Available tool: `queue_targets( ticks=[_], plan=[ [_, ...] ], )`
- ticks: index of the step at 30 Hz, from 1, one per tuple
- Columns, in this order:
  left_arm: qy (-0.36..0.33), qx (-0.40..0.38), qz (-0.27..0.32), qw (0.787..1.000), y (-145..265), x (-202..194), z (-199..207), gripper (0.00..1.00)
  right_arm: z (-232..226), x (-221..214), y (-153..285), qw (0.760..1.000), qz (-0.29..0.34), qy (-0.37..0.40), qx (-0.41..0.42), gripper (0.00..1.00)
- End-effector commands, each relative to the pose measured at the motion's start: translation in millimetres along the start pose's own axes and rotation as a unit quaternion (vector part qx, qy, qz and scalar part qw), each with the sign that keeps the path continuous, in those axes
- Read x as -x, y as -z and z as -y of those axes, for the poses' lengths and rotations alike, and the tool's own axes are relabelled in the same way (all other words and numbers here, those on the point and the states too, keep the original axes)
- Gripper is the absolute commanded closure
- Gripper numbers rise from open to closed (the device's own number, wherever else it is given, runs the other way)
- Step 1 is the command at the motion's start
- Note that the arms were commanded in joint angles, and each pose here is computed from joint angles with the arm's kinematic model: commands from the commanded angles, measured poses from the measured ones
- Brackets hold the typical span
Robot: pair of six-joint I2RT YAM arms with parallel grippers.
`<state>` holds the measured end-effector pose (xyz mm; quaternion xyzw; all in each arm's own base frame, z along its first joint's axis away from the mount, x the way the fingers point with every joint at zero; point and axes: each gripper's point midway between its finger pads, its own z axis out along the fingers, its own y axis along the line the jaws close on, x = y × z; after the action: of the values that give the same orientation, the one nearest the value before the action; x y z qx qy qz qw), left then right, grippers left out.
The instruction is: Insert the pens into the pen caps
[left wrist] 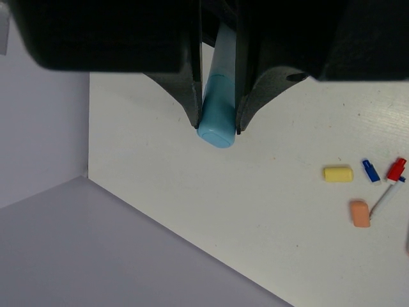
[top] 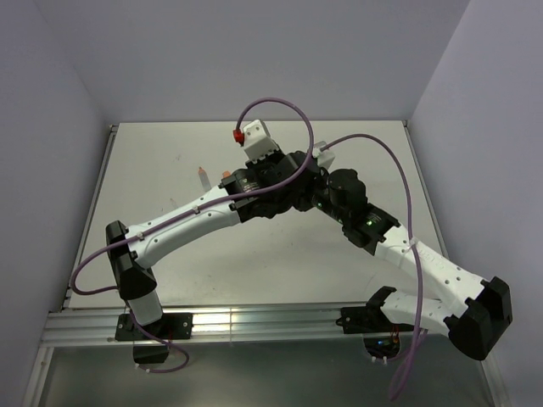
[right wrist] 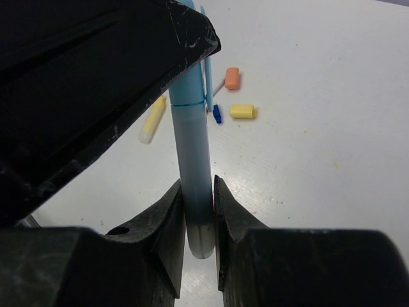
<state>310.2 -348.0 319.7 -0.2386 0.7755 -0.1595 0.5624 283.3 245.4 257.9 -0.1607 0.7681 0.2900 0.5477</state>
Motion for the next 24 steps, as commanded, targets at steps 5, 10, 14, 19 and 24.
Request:
queue_targets(
  ticks=[5, 10, 14, 19, 24],
  plan=[
    [-0.147, -0.066, -0.147, 0.976, 81.1, -63.8, 6.6, 0.8, -39.6, 204.8, 51.3, 0.953, 0.299, -0.022, 0.047, 1.0],
    [-0.097, -0.135, -0.072, 0.983, 109.5, 46.5, 49.8, 0.46, -62.1, 214.2, 59.3, 0.957, 0.276, -0.002, 0.094, 1.0],
    [-0.037, -0.209, -0.016, 0.977, 140.1, 133.0, 64.5, 0.28, -73.6, 207.0, 63.7, 0.962, 0.243, 0.003, 0.122, 1.0],
    [-0.017, -0.257, 0.033, 0.966, 156.1, 181.8, 55.0, 0.26, -76.2, 194.8, 77.4, 0.963, 0.234, 0.0, 0.135, 1.0],
    [0.005, -0.318, 0.062, 0.946, 178.1, 214.1, 51.8, 0.25, -84.1, 178.4, 87.5, 0.962, 0.219, -0.004, 0.165, 1.0]
  ],
)
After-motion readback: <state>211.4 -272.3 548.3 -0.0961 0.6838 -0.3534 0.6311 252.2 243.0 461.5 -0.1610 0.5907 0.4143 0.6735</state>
